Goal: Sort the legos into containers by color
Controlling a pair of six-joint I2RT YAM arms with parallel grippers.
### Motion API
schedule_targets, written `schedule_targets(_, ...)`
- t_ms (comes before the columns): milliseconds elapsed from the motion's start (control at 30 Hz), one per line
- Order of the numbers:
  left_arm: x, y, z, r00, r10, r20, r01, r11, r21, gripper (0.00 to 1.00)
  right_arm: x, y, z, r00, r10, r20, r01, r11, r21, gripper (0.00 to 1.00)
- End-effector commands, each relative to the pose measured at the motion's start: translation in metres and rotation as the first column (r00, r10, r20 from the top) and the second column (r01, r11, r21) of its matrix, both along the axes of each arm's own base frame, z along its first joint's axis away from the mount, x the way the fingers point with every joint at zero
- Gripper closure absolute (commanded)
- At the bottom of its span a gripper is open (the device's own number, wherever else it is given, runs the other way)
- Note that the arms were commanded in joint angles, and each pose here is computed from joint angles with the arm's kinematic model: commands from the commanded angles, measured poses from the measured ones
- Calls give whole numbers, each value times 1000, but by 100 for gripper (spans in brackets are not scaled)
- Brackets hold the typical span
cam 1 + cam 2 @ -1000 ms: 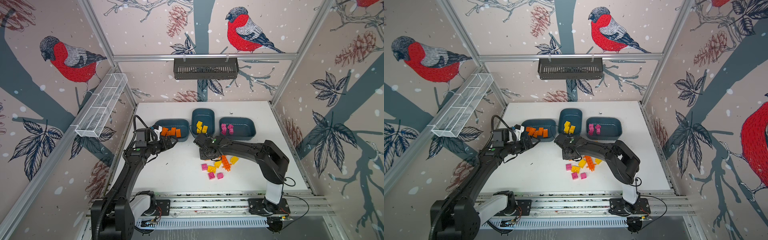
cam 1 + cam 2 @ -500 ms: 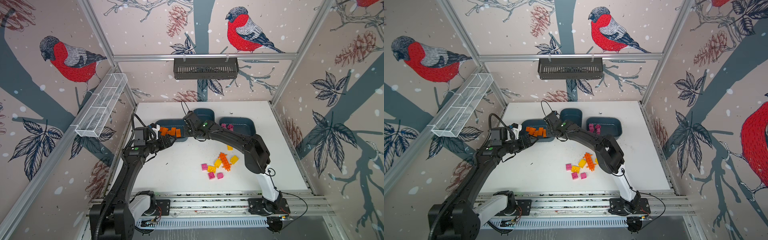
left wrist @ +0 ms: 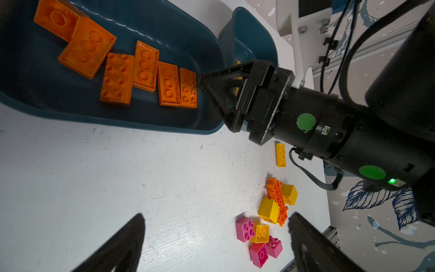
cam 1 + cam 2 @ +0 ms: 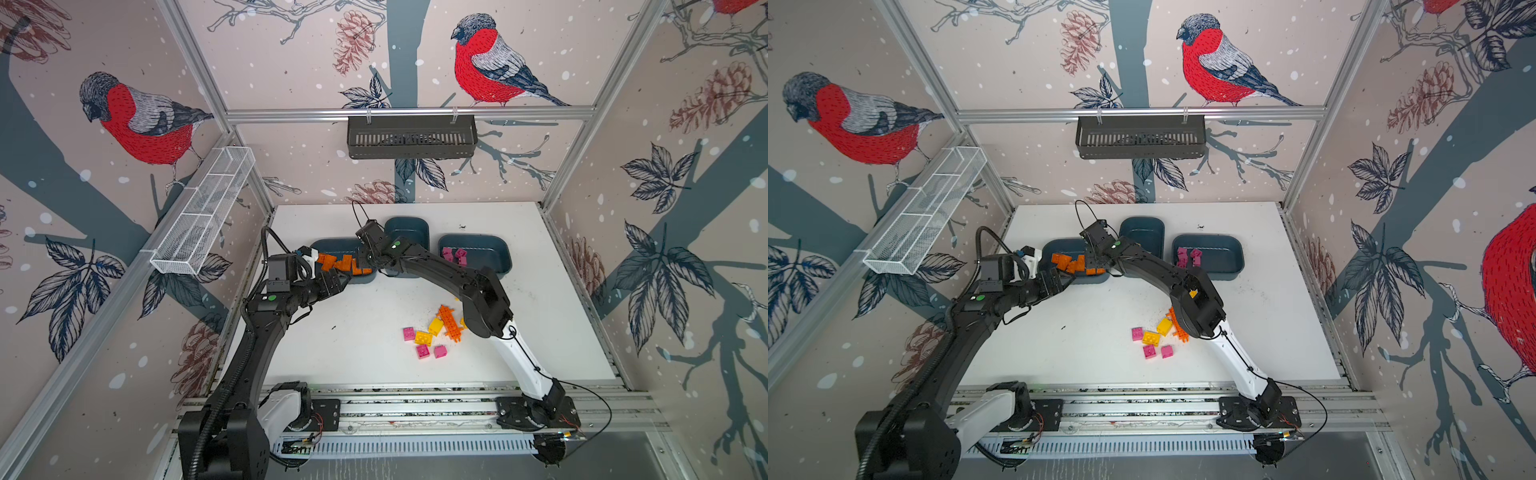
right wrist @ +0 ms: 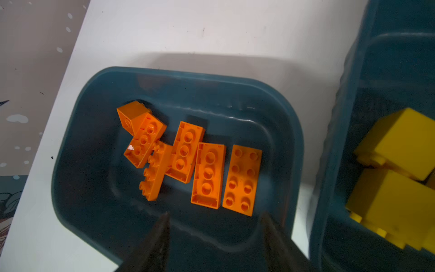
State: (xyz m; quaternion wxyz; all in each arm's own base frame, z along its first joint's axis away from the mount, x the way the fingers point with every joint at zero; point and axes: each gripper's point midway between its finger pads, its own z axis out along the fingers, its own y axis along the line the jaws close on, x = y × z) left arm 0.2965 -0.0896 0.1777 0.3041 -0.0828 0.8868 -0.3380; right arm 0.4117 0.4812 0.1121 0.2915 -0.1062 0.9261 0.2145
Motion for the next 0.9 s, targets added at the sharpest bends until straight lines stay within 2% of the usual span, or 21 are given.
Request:
schedule_targets(0, 2, 1, 4, 1000, -9, 17, 8, 1000, 9, 5, -2, -14, 28, 1000, -9, 18, 9, 1000, -15, 38)
schedule_targets(167, 1, -2, -1, 1000, -19, 8, 19, 1000, -8, 5, -40, -55, 43, 996, -48, -70, 44, 997, -56, 32)
schedule_targets(267, 0, -3, -5, 1000, -23, -1, 23, 1000, -20, 5, -69, -85, 39, 984, -101, -144, 90, 993, -76, 25)
schedule_targets(400, 0, -7, -10, 999, -40, -13, 40, 998, -41, 5, -106, -121, 29, 958, -177, -226, 156, 982, -106, 22)
schedule_targets(500, 0, -10, -15, 998, -56, -32, 54, 997, -61, 5, -136, -133, 15, 938, -190, -291, 160, 979, -124, 21)
schedule_targets(667, 1, -14, -20, 995, -92, -39, 89, 993, -73, 6, -179, -136, -24, 922, -135, -363, 78, 983, -168, 24)
schedule_targets(867, 2, -16, -20, 995, -96, -22, 94, 992, -84, 6, -196, -136, -58, 922, -84, -379, -3, 975, -223, 35)
